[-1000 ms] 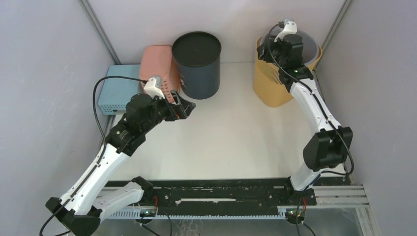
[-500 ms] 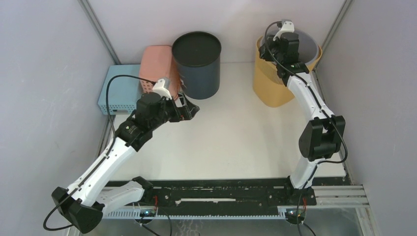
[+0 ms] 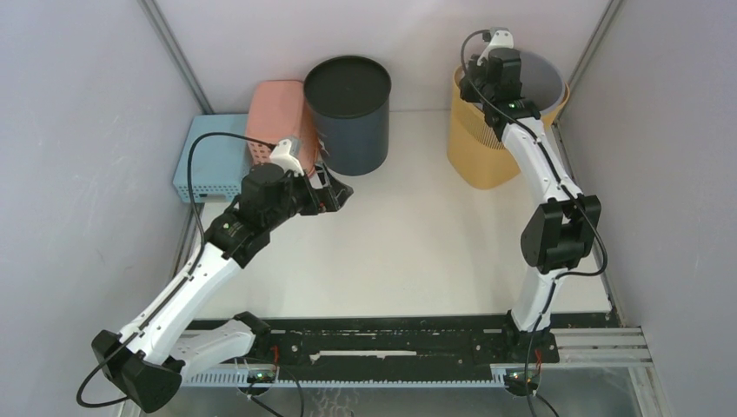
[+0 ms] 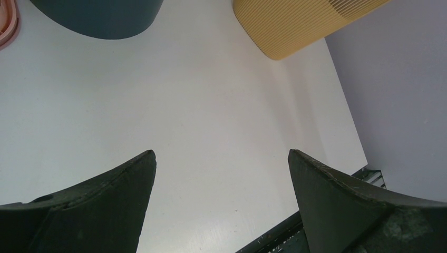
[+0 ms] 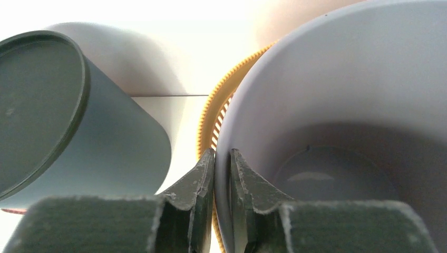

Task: Turn the large container upside down

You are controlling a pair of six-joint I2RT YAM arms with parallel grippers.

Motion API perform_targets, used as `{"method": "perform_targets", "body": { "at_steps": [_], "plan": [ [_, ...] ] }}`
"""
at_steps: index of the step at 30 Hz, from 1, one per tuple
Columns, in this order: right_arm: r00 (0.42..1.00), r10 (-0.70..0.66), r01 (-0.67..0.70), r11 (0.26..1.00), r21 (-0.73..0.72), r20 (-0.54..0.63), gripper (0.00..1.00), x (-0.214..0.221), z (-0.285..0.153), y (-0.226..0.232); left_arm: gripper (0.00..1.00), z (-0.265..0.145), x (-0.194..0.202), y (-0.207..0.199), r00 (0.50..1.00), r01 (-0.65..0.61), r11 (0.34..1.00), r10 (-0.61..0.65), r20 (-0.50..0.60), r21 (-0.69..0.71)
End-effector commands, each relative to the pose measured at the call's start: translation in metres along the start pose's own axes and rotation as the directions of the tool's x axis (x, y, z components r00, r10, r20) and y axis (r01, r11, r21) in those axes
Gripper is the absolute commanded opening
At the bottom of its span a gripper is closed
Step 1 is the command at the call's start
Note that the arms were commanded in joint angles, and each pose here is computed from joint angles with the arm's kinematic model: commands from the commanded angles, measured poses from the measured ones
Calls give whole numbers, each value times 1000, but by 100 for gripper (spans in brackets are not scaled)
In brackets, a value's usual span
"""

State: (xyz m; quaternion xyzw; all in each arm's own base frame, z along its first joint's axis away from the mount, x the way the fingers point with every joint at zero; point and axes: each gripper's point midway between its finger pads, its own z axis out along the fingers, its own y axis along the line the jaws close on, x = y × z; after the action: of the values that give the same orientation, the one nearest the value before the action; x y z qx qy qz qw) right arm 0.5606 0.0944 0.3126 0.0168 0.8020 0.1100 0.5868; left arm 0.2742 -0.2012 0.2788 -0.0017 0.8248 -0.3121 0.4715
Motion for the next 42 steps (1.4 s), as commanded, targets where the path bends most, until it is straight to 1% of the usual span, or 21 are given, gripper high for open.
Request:
{"method": "perform_targets", "body": {
  "at_steps": [1,3,7,15,21,31,32,36,42],
  "plan": [
    [997,-54,60,993,102,-53,18,4,0,-19,100,0,-1,0,1000,-8,1000,8,22,19],
    [998,-58,62,993,100,-38,16,-2,-4,-17,100,-1,-2,-1,1000,-9,1000,8,25,21],
    [994,-97,93,993,76,49,10,-36,-25,-5,100,-4,-2,0,1000,-9,1000,8,28,23],
    [956,-164,141,984,109,242,5,-110,-88,18,100,-11,0,-2,999,-3,999,1,39,38],
    [902,-185,144,981,132,390,4,-157,-155,36,100,-13,4,0,999,-2,999,1,36,41],
    [765,-193,138,981,136,614,2,-216,-278,64,100,-16,6,0,999,-3,999,1,41,53],
    [745,-185,132,983,130,641,2,-221,-295,64,100,-17,7,0,999,-3,999,1,41,54],
    [699,-139,128,989,68,701,2,-233,-335,72,100,-17,7,0,999,0,998,-2,40,57],
    [671,-18,170,977,-130,741,1,-232,-385,94,100,-19,9,0,999,4,998,-6,42,60]
  ]
}}
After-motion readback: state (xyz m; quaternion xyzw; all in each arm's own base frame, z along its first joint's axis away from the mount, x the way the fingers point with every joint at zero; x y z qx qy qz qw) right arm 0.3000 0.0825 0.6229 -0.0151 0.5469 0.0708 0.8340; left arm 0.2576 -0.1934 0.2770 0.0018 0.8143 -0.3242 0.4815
